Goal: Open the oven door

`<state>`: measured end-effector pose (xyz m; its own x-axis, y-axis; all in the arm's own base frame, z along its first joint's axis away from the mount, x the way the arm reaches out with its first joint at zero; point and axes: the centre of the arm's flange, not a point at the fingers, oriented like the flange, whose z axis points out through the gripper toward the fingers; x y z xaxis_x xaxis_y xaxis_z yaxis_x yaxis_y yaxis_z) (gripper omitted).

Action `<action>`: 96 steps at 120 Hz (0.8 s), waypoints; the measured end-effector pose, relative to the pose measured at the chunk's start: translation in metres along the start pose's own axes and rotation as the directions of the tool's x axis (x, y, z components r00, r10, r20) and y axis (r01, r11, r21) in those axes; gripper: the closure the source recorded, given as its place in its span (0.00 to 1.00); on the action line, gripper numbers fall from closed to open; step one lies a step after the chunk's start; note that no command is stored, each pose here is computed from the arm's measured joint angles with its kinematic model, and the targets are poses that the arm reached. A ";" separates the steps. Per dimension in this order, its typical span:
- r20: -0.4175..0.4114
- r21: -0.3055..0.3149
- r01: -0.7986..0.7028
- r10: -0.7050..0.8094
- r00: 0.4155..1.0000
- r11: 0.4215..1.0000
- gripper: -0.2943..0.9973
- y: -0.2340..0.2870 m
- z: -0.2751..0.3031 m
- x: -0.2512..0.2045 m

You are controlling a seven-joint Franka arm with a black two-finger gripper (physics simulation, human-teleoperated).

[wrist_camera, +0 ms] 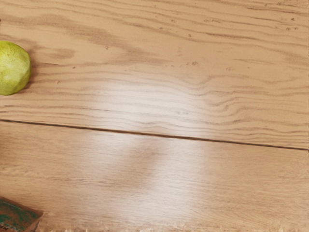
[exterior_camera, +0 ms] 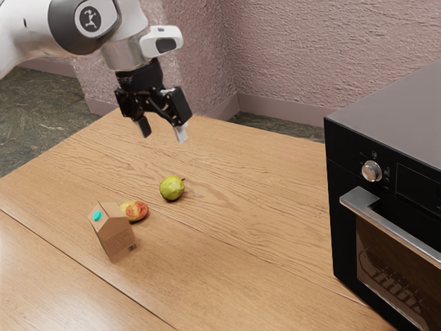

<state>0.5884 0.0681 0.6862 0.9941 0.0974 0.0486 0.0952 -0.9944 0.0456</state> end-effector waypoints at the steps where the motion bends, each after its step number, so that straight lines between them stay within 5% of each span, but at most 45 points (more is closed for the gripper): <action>1: 0.002 -0.001 -0.001 0.001 1.000 1.000 0.23 0.000 0.000 0.000; 14: 0.016 -0.007 -0.007 0.007 1.000 1.000 0.23 0.001 -0.004 -0.004; 23: -0.274 0.014 -0.174 0.171 0.947 0.985 0.23 0.042 -0.157 -0.102; 27: -0.320 0.078 -0.311 0.319 0.892 0.947 0.23 0.091 -0.187 -0.141; 30: -0.311 0.128 -0.517 0.530 0.789 0.846 0.23 0.184 -0.189 -0.175; 36: -0.260 0.193 -0.846 0.857 0.444 0.497 0.23 0.350 -0.175 -0.285; 42: -0.194 0.218 -0.942 0.957 0.215 0.256 0.23 0.414 -0.148 -0.344; 49: -0.144 0.220 -0.972 0.988 0.050 0.081 0.23 0.444 -0.120 -0.367; 70: -0.123 0.239 -0.951 0.966 -0.229 -0.195 0.23 0.461 -0.102 -0.351; 96: -0.088 0.258 -0.885 0.903 -0.420 -0.387 0.23 0.460 -0.087 -0.319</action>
<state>0.3110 -0.4169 0.7788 -0.3363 -0.9354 0.1089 -0.9034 0.2877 -0.3180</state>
